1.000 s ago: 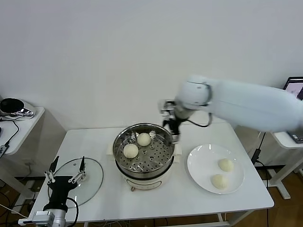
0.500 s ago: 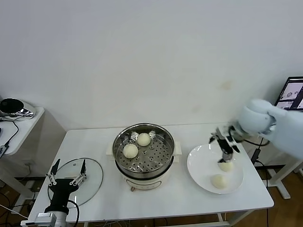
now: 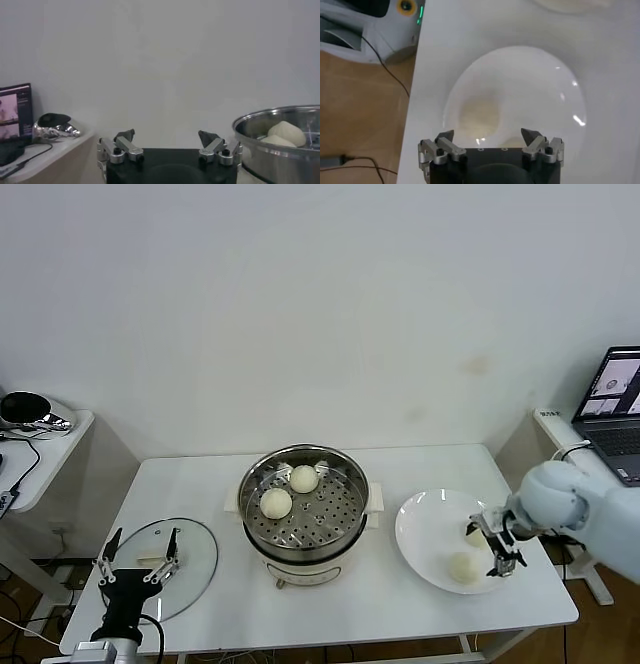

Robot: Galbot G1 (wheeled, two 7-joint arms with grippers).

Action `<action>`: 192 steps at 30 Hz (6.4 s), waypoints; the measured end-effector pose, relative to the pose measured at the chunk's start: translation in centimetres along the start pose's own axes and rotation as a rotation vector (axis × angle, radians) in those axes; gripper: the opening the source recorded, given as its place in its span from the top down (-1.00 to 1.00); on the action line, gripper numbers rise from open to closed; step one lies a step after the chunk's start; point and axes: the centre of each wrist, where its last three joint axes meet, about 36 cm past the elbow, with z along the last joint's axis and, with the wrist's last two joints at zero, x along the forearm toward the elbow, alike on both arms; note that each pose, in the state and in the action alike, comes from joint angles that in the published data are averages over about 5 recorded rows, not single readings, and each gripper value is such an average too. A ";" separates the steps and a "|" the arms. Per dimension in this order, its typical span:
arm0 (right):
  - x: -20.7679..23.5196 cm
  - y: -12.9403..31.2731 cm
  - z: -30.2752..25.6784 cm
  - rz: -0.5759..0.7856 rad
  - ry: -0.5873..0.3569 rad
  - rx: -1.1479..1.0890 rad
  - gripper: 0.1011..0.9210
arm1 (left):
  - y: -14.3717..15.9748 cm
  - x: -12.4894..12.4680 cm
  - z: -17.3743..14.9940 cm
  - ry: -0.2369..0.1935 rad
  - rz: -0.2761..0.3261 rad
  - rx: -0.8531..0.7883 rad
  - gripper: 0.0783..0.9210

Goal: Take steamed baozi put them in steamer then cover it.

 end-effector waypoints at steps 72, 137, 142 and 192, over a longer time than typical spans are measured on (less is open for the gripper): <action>13.1 -16.1 -23.9 0.181 -0.254 0.627 0.07 | 0.4 -0.3 -0.6 -0.033 -0.033 0.018 -0.77; 10.0 -8.1 -0.9 0.130 -0.035 0.101 -0.76 | -0.1 -1.6 0.1 -0.037 0.019 0.017 -0.77; 7.1 -6.4 2.5 0.119 -0.007 0.018 -0.76 | -0.1 -1.3 0.2 -0.028 0.020 0.010 -0.77; -6.3 -7.6 6.7 0.059 0.054 -0.184 -0.16 | 0.6 -0.4 0.5 -0.010 -0.013 -0.005 -0.77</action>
